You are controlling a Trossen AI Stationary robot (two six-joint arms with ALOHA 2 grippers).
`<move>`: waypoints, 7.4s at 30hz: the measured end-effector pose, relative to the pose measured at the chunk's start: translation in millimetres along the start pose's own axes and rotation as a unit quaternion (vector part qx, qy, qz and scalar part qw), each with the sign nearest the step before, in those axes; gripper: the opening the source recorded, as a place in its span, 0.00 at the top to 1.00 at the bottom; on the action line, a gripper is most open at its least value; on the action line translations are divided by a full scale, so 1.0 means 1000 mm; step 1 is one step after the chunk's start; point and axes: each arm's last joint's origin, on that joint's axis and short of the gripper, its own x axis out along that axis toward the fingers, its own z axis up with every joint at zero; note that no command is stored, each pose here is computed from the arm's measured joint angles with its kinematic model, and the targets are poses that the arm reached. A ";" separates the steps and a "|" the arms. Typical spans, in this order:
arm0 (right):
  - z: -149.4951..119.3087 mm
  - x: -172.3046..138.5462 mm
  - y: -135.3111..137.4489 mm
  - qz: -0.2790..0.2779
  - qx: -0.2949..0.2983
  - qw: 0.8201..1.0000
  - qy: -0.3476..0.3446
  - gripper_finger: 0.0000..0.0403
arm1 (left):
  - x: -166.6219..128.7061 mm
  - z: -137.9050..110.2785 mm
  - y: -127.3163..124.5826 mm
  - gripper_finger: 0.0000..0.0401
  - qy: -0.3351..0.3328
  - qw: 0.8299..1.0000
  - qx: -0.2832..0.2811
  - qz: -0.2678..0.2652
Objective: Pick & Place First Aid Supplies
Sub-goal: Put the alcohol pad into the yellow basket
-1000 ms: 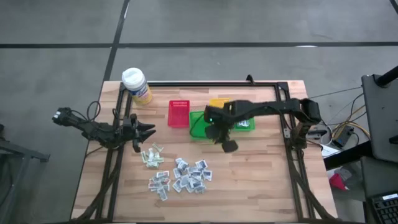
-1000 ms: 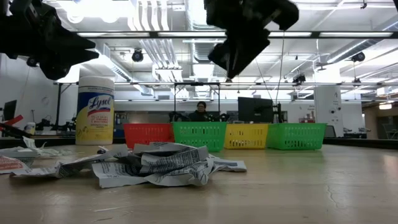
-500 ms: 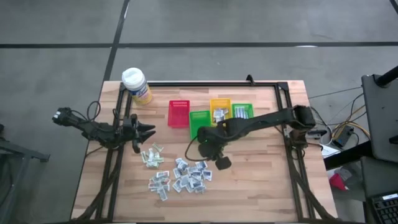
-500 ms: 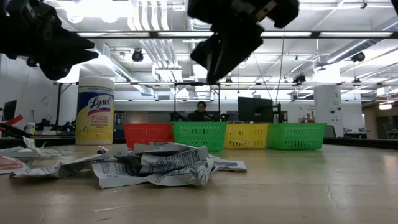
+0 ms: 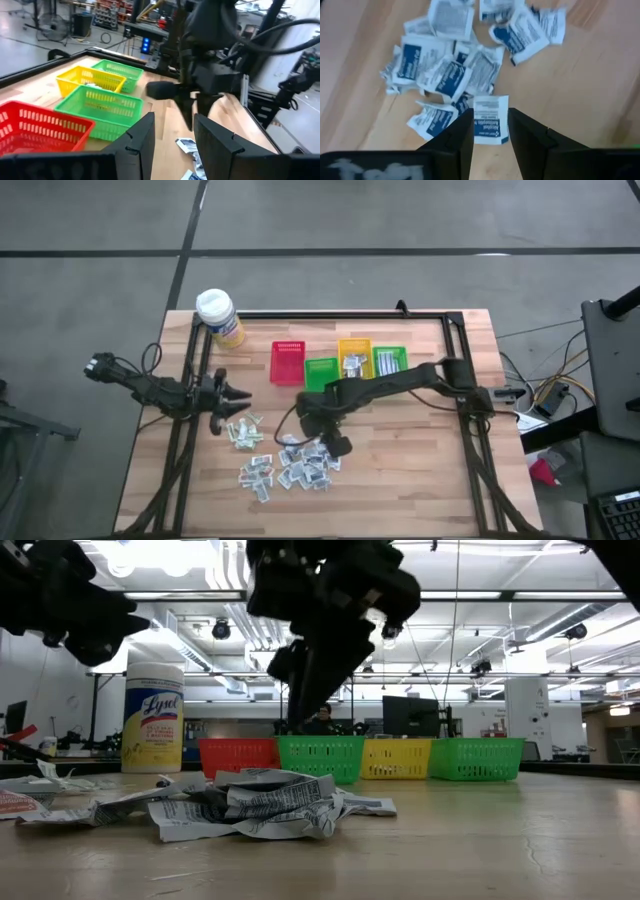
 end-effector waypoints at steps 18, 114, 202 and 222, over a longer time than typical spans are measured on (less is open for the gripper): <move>0.002 0.039 -0.011 -0.023 0.031 0.997 0.059 0.69 | 0.000 -0.002 -0.001 0.67 0.016 0.999 0.007 -0.030; 0.002 -0.140 -0.021 -0.162 0.047 0.973 0.160 0.98 | 0.000 -0.005 0.000 0.67 0.033 0.999 0.008 -0.025; -0.075 -0.151 -0.133 -0.143 0.160 0.962 0.172 0.65 | 0.000 -0.006 0.000 0.67 0.033 0.999 -0.039 -0.018; -0.014 -0.149 -0.033 -0.123 0.093 0.982 0.108 0.70 | 0.000 -0.006 0.000 0.67 0.034 0.999 -0.038 -0.018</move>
